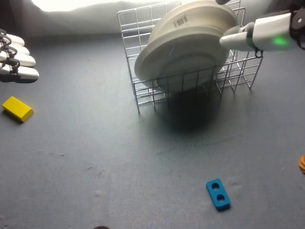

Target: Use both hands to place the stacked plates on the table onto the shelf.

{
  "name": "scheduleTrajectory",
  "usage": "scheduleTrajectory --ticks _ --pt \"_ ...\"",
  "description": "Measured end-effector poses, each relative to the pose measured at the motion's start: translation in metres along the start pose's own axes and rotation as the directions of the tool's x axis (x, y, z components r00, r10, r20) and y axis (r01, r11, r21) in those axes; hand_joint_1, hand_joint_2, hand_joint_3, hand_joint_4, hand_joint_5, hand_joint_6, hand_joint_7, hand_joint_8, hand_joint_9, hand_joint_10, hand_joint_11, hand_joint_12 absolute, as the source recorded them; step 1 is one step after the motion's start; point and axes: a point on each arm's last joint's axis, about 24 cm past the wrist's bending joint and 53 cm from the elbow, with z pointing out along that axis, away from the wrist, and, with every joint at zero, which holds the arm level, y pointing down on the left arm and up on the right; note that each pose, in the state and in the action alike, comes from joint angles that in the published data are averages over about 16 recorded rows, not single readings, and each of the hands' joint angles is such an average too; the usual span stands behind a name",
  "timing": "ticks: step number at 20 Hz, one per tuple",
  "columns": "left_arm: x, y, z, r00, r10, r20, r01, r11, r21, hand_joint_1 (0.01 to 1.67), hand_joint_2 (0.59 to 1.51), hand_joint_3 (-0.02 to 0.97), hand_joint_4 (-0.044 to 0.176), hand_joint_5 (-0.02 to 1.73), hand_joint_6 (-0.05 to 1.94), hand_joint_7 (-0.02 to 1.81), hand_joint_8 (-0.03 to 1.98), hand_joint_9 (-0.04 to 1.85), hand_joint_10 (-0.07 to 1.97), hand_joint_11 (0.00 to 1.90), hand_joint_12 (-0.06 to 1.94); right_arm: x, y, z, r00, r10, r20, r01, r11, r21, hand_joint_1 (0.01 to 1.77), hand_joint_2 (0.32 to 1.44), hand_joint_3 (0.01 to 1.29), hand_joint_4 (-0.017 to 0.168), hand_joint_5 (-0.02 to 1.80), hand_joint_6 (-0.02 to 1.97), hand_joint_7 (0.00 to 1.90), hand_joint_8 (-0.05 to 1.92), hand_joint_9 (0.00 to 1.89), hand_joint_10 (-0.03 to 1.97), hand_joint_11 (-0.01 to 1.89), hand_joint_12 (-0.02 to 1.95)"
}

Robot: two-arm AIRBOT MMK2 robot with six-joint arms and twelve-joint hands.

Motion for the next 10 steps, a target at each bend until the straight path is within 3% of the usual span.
scheduleTrajectory --ticks 10 --pt "-0.0011 -0.0040 0.0017 1.0000 0.006 0.002 -0.006 0.9999 0.010 0.02 1.052 0.010 0.007 0.19 0.03 0.21 0.04 0.17 0.05 0.08 0.09 0.0057 -0.0039 0.0000 1.000 0.016 -0.017 -0.016 1.000 0.005 0.70 1.04 0.01 0.000 0.89 0.04 0.94 0.02 0.89 0.03 0.38 1.09"
